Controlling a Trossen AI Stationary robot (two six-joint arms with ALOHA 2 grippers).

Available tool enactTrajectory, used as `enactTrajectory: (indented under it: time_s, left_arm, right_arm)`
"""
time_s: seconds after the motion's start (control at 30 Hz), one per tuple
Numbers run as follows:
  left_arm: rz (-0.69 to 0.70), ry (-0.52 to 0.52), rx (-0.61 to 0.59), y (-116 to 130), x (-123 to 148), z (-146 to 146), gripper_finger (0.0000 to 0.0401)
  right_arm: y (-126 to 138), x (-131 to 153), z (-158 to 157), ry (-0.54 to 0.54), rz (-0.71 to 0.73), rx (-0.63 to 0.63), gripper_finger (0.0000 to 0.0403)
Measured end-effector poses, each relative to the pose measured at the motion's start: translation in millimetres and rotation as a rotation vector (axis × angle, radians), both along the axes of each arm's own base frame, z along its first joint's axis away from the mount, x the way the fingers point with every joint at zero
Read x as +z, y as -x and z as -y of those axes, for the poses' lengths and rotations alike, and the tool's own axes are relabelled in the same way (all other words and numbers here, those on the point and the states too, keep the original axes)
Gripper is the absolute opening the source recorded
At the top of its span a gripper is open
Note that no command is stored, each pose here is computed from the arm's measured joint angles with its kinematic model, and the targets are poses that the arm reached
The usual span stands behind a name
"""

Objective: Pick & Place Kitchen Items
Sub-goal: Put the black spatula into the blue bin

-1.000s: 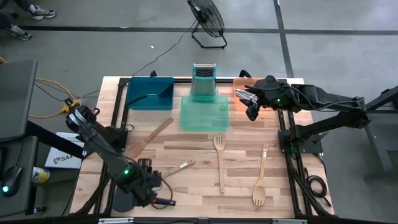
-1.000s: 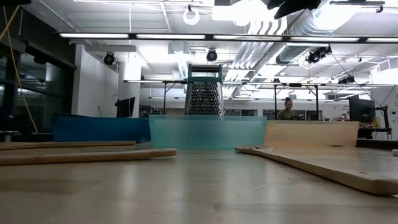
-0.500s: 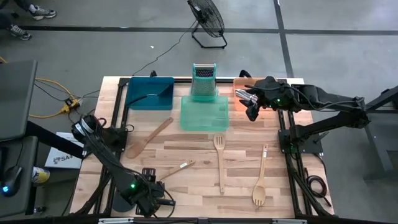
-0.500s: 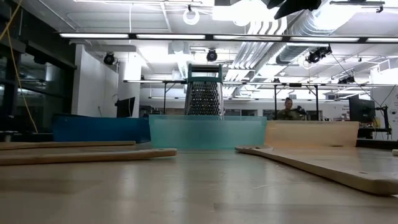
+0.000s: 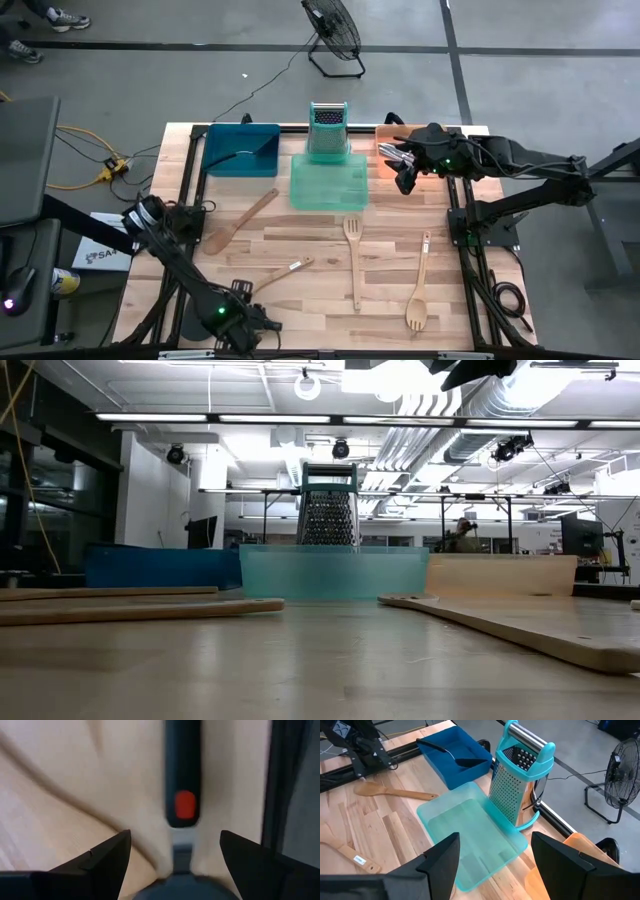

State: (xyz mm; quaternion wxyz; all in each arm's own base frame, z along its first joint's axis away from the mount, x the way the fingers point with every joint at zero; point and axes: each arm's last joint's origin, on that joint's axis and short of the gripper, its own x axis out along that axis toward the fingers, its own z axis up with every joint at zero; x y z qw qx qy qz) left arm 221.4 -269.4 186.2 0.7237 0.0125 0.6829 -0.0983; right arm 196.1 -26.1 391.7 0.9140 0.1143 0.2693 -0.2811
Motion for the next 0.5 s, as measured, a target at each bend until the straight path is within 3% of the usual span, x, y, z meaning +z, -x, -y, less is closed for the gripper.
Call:
enactTrajectory:
  time_s: [0.5]
  left_arm:
    - [0.01, -0.009, -0.064, 8.8, -23.9, -1.3, 0.0285]
  right_arm:
    - [0.1, -0.7, -0.7, -0.016, -0.006, 0.02, 0.0238]
